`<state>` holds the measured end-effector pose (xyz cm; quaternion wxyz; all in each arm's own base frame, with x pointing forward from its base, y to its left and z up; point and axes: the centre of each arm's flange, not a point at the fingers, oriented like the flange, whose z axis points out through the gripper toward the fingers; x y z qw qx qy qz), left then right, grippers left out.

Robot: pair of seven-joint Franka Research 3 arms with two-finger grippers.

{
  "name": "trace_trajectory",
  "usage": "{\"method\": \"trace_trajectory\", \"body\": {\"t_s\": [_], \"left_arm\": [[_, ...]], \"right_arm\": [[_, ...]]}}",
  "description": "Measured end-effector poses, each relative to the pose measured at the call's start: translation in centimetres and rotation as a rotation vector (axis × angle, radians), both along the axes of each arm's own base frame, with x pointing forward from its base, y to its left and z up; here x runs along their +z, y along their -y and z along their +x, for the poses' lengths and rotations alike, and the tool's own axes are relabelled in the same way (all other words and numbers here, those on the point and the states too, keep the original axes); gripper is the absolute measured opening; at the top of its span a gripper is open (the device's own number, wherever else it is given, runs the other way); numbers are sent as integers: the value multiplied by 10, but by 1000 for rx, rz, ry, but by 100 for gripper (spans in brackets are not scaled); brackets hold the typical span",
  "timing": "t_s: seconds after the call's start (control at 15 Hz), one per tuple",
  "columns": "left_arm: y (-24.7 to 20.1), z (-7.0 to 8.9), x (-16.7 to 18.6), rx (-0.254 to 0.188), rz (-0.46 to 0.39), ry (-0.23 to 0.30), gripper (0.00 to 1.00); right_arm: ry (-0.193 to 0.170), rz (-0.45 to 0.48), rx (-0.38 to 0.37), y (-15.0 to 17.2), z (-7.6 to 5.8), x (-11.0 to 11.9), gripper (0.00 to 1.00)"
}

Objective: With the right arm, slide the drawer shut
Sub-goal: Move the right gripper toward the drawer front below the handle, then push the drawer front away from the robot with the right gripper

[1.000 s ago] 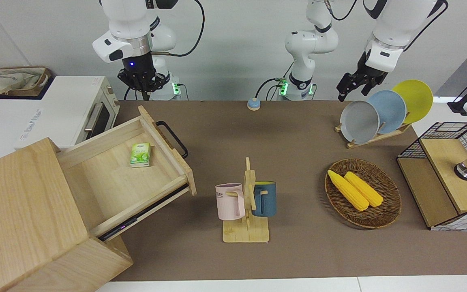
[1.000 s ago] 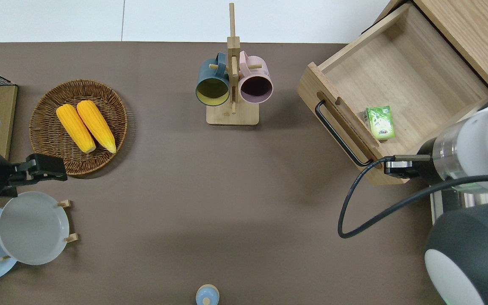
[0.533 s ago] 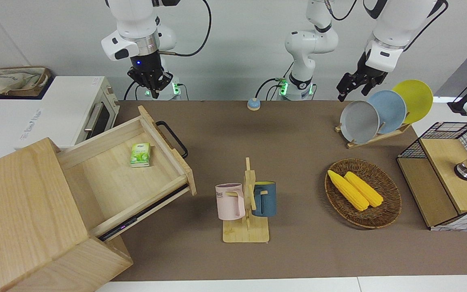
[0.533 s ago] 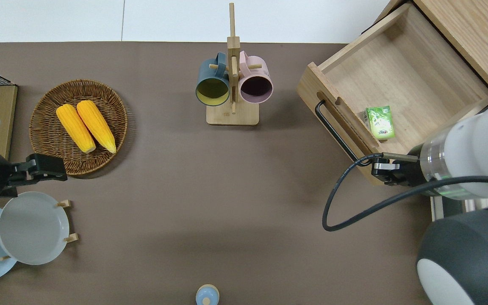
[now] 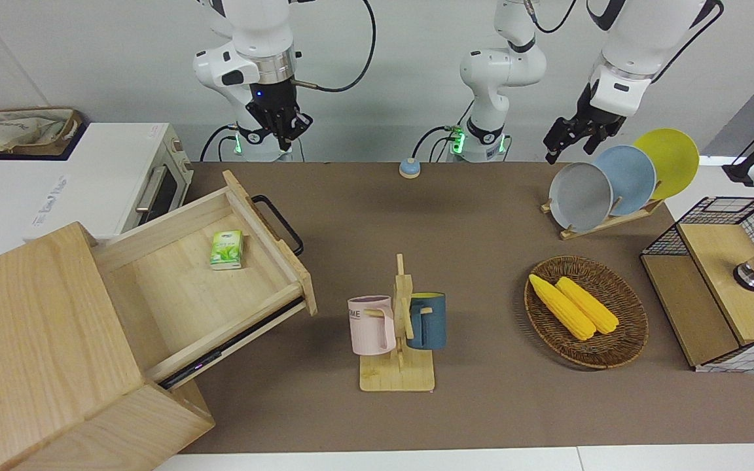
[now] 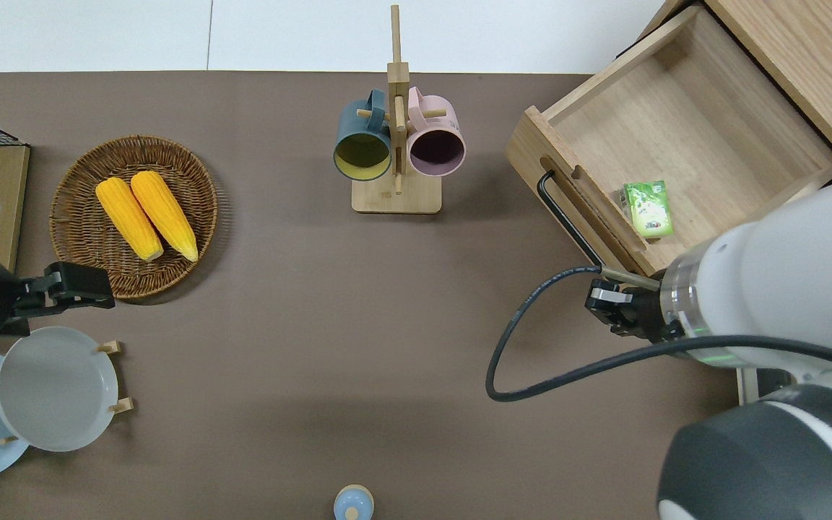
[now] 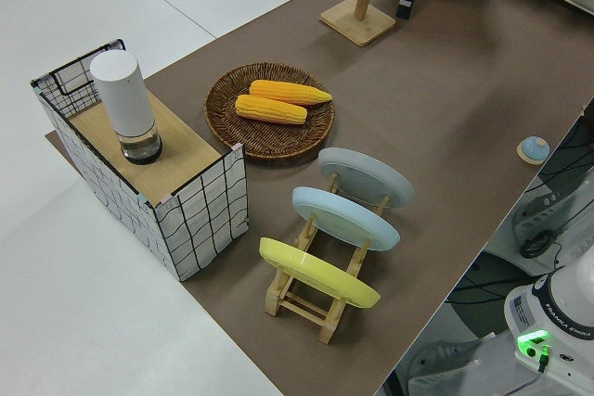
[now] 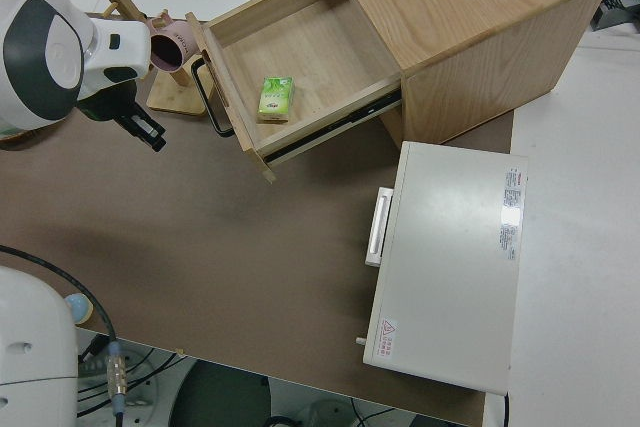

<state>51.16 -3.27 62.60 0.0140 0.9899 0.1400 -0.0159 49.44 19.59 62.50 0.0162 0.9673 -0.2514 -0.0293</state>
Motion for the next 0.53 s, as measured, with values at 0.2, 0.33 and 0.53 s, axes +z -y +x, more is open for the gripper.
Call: {"method": "trace_trajectory", "body": {"t_s": [0.2, 0.33, 0.53], "left_arm": [[0, 0, 0, 0, 0, 0, 100], [0, 0, 0, 0, 0, 0, 100], [0, 0, 0, 0, 0, 0, 100]], "right_arm": [[15, -1, -79, -25, -3, -22, 1], [27, 1, -130, -35, -3, -42, 1], [42, 6, -213, -39, 2, -70, 1]]}}
